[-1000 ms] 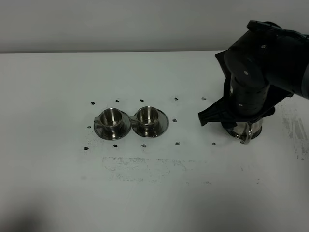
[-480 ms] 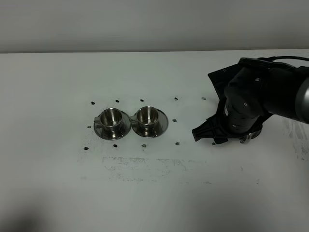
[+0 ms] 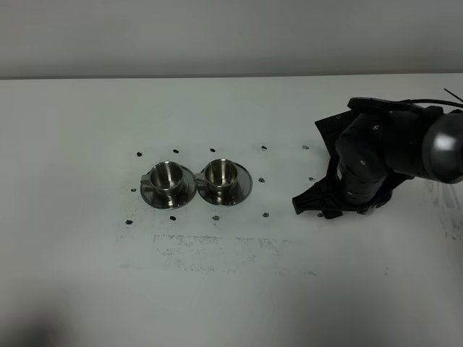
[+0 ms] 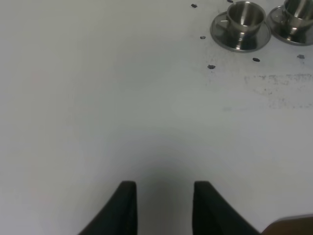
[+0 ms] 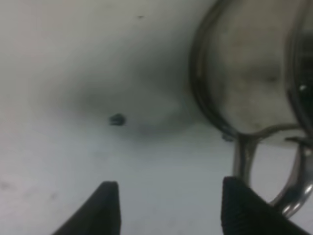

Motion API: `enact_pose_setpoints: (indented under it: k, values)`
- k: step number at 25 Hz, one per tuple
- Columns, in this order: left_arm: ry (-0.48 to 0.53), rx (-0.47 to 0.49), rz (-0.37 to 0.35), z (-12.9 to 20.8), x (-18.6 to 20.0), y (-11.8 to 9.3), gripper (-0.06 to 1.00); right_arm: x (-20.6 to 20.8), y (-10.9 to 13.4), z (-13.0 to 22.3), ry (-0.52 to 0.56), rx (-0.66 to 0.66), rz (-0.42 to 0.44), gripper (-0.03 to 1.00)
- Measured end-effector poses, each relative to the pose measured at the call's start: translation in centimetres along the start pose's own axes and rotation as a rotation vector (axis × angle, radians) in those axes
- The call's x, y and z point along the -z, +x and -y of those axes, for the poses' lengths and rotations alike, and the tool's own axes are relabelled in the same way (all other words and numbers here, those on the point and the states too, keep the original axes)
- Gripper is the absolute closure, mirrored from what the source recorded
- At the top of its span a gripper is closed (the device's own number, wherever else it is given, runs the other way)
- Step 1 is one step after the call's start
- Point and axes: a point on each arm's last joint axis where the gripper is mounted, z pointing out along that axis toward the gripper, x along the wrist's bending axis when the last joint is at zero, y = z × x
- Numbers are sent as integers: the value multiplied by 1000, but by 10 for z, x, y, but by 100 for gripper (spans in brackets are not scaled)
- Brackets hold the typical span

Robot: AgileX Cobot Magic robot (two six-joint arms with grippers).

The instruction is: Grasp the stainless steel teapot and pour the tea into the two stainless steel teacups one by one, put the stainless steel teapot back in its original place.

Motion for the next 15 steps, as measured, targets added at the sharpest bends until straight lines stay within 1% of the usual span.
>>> enact_pose_setpoints:
  k: [5,9,12,15]
  values:
    - [0,1,0,0,0,0,66,-5,-18,-5,-17,-15,29,49]
    - [0,1,0,0,0,0,66,-7,-31,-5,-6,-35,50,49]
    - [0,1,0,0,0,0,66,-8,-33,-3,19,-38,64,49]
    - [0,1,0,0,0,0,66,-6,-29,3,76,-19,54,49]
